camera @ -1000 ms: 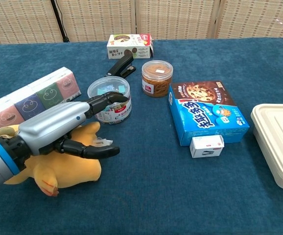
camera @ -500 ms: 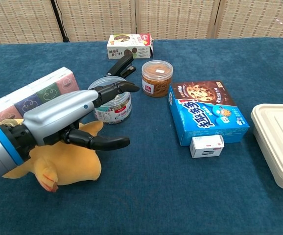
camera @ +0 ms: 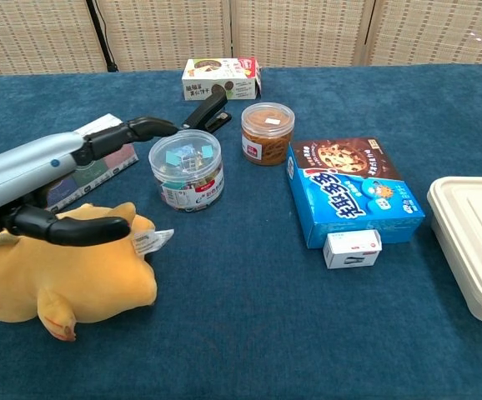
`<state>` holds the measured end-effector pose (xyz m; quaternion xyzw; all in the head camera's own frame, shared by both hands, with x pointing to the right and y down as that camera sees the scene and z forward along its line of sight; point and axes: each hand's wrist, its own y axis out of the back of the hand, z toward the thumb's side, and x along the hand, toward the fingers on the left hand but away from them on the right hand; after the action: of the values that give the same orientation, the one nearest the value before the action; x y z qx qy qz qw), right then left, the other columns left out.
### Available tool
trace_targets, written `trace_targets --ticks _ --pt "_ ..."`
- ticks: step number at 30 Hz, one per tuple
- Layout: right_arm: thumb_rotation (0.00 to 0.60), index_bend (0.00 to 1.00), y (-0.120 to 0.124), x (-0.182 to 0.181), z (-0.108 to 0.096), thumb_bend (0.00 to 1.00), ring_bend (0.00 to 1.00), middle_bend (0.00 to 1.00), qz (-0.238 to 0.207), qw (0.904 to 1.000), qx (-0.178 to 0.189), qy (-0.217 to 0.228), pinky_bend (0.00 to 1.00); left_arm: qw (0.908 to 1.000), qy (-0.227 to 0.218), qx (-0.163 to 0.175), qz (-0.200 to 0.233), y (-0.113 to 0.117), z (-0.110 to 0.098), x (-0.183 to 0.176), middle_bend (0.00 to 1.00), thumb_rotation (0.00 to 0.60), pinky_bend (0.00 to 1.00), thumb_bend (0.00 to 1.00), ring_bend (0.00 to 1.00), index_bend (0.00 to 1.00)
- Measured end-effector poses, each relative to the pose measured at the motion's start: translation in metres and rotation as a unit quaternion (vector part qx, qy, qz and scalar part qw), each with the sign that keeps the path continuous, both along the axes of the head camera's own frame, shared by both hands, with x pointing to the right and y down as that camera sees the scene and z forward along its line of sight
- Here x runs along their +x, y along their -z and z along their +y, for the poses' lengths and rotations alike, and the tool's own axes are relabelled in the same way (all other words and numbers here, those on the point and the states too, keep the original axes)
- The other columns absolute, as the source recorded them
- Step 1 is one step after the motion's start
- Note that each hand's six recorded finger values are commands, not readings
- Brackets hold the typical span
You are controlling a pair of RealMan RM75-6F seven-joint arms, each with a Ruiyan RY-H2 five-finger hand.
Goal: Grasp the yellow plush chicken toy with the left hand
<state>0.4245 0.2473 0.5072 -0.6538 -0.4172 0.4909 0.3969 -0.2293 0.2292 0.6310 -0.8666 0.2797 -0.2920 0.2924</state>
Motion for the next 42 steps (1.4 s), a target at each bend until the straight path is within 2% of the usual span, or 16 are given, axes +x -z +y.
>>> trace_targets --ticks 6,11,16,31,42 --pt "0.6 0.0 0.001 0.0 0.0 0.0 0.0 0.0 -0.003 1.0 0.001 -0.001 0.0 0.9998 0.01 -0.012 -0.015 -0.003 0.007 -0.035 0.0 0.101 0.0 0.0 0.0 0.0" --pt "0.6 0.0 0.004 0.001 -0.001 0.0 0.0 0.0 -0.006 1.0 0.004 -0.003 0.0 0.9995 0.01 -0.004 -0.028 0.0 0.012 -0.045 0.0 0.1 0.0 0.0 0.0 0.0" --pt "0.6 0.0 0.005 0.003 -0.002 0.0 0.0 0.0 -0.011 0.9999 0.003 -0.003 0.0 0.9986 0.025 -0.016 -0.044 -0.009 0.023 -0.052 0.0 0.098 0.0 0.0 0.0 0.0" --pt "0.6 0.0 0.006 0.006 -0.005 0.0 0.0 0.0 -0.013 0.9999 0.003 -0.008 0.0 0.997 0.015 -0.025 -0.072 -0.06 0.036 -0.019 0.0 0.099 0.0 0.0 0.0 0.0" --pt "0.6 0.0 0.004 0.005 -0.004 0.0 0.0 0.0 -0.012 0.9999 0.001 -0.005 0.0 0.9979 -0.006 -0.007 -0.064 -0.053 0.028 0.007 0.0 0.1 0.0 0.0 0.0 0.0"
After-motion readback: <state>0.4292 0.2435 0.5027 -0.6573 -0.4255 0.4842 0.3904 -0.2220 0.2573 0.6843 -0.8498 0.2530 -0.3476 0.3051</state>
